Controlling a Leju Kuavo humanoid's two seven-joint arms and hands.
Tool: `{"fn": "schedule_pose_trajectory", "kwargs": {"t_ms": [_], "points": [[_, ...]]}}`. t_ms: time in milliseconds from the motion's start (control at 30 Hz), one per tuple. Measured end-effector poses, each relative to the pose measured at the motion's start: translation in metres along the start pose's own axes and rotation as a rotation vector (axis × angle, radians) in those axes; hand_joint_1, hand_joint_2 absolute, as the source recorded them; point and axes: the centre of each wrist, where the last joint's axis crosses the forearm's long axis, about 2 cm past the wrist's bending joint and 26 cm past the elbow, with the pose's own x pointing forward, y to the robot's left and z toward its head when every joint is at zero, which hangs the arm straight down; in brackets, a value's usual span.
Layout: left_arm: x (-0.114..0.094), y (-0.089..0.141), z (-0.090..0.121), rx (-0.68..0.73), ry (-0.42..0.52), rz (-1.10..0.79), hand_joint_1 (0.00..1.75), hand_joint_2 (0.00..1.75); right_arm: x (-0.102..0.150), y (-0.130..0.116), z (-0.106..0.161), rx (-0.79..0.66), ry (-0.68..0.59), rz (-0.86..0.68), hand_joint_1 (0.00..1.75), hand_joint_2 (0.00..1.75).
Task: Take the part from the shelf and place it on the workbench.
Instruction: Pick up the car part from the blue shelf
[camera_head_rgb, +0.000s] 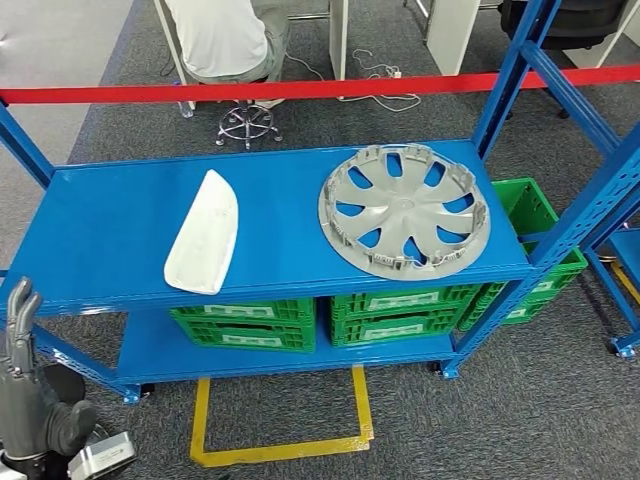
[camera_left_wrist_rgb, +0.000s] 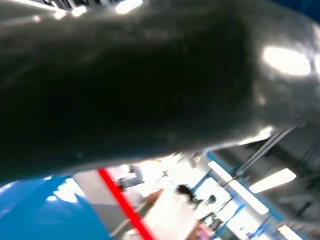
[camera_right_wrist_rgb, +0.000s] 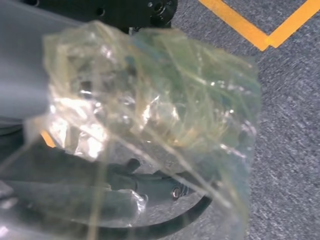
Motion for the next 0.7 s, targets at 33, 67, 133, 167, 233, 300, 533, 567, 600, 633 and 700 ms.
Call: {"fn": "schedule_pose_trajectory", "kwargs": {"t_ms": [33, 67, 133, 167, 233, 300, 533, 567, 600, 633, 700], "points": [[-0.003, 0.002, 0.0, -0.02, 0.012, -0.026, 0.0, 0.0, 0.0, 0.0, 0.0, -0.002, 0.002, 0.001, 0.0, 0.0], [-0.006, 0.004, -0.001, -0.04, 0.024, -0.051, 0.0, 0.0, 0.0, -0.001, 0.0, -0.002, 0.003, 0.003, 0.0, 0.0], [-0.012, 0.008, -0.002, -0.078, 0.054, -0.089, 0.0, 0.0, 0.0, -0.001, 0.0, -0.001, 0.004, 0.009, 0.0, 0.0], [-0.016, 0.01, -0.003, -0.096, 0.071, -0.101, 0.0, 0.0, 0.0, -0.001, 0.0, 0.001, 0.004, 0.013, 0.0, 0.0], [-0.023, 0.012, -0.005, -0.123, 0.098, -0.124, 0.0, 0.0, 0.0, -0.001, 0.0, 0.006, 0.002, 0.021, 0.0, 0.0], [-0.03, 0.014, -0.006, -0.14, 0.115, -0.145, 0.0, 0.44, 0.001, -0.001, 0.0, 0.012, 0.001, 0.031, 0.0, 0.0], [-0.055, 0.011, -0.015, -0.266, 0.225, -0.262, 0.0, 1.75, 0.003, -0.002, -0.002, 0.053, 0.012, 0.051, 0.0, 0.0], [-0.059, 0.01, -0.018, -0.278, 0.239, -0.272, 0.0, 1.75, 0.004, -0.004, -0.002, 0.063, 0.014, 0.055, 0.0, 0.0], [-0.063, 0.008, -0.02, -0.288, 0.253, -0.278, 0.0, 1.75, 0.004, -0.006, -0.003, 0.069, 0.015, 0.059, 0.0, 0.0], [-0.066, 0.007, -0.022, -0.297, 0.265, -0.281, 0.0, 1.75, 0.005, -0.008, -0.004, 0.072, 0.015, 0.062, 0.0, 0.0], [-0.073, 0.005, -0.025, -0.318, 0.29, -0.287, 0.0, 1.75, 0.006, -0.011, -0.005, 0.072, 0.018, 0.069, 0.0, 0.0]]}}
